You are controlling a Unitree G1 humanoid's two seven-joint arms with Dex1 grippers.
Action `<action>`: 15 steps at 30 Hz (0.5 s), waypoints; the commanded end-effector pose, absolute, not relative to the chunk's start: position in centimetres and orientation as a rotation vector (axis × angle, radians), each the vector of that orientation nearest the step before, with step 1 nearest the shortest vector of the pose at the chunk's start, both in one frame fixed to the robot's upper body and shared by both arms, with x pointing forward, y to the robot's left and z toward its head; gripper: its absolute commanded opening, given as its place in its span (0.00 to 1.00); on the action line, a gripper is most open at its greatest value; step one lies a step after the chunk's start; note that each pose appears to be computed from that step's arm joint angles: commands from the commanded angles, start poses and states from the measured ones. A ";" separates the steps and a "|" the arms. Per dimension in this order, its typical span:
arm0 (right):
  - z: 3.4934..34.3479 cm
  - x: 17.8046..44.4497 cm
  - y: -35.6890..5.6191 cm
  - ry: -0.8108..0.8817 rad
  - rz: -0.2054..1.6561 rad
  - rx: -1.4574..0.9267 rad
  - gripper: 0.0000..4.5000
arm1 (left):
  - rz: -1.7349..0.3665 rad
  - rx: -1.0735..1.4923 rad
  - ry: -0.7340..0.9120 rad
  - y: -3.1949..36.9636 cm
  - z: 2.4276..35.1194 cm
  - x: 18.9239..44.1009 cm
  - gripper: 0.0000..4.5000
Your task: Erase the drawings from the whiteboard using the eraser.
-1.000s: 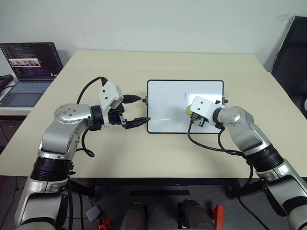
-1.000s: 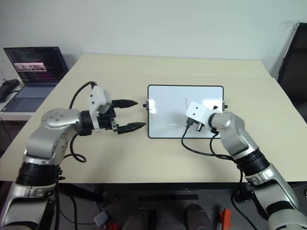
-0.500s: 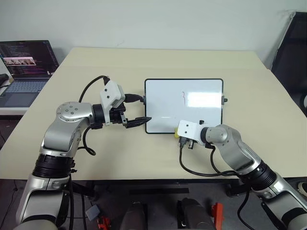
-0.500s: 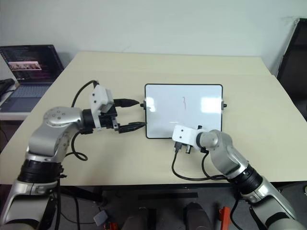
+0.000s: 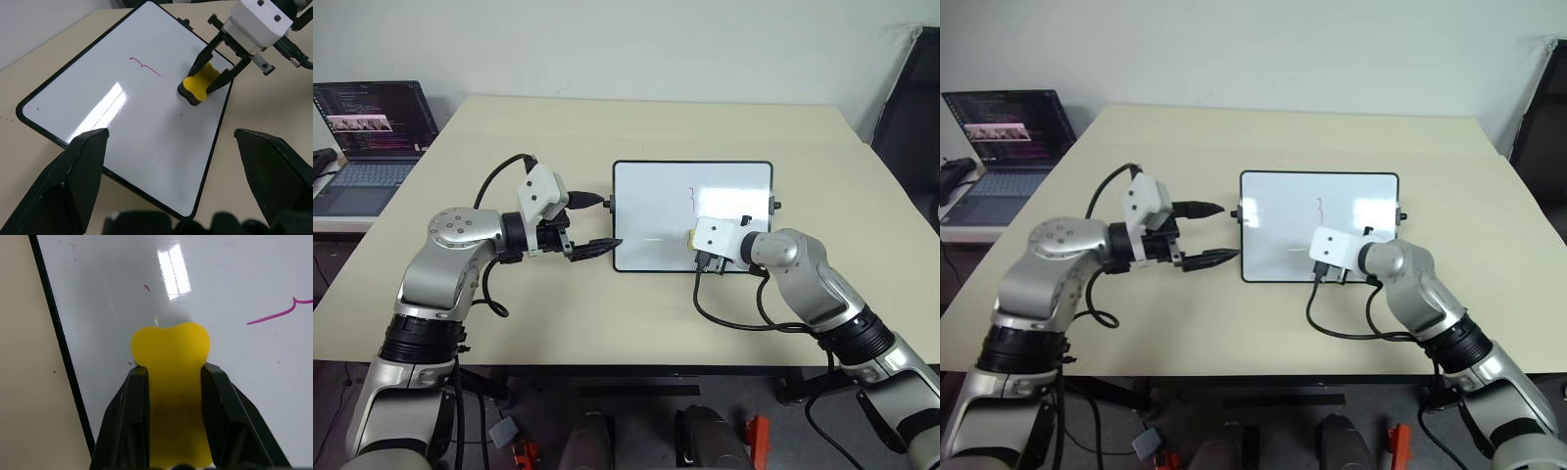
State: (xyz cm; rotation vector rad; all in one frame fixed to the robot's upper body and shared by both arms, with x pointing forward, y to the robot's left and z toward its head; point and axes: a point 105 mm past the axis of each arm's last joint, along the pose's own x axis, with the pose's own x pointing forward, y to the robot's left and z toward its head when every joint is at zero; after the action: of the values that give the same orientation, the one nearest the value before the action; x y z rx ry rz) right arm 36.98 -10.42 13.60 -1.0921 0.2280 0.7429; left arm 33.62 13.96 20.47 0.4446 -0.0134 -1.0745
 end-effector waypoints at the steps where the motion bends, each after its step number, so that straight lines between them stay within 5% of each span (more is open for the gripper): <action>1: 14.4 38.1 -12.5 0.223 0.626 -1.121 0.23 | -1.076 0.463 -0.069 13.5 21.8 33.7 1.00; 10: 10.5 34.4 -10.9 0.293 0.829 -1.150 0.23 | -1.081 0.464 -0.070 13.5 21.9 33.9 1.00; 15: 10.4 34.5 -11.1 0.299 0.815 -1.155 0.23 | -1.078 0.465 -0.068 13.6 21.9 33.8 1.00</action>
State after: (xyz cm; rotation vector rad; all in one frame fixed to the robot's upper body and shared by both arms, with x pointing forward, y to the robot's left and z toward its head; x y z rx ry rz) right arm 34.00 -10.09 10.49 -1.1353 0.2656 0.8524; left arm 33.97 13.74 20.51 0.4308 -0.0152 -1.0781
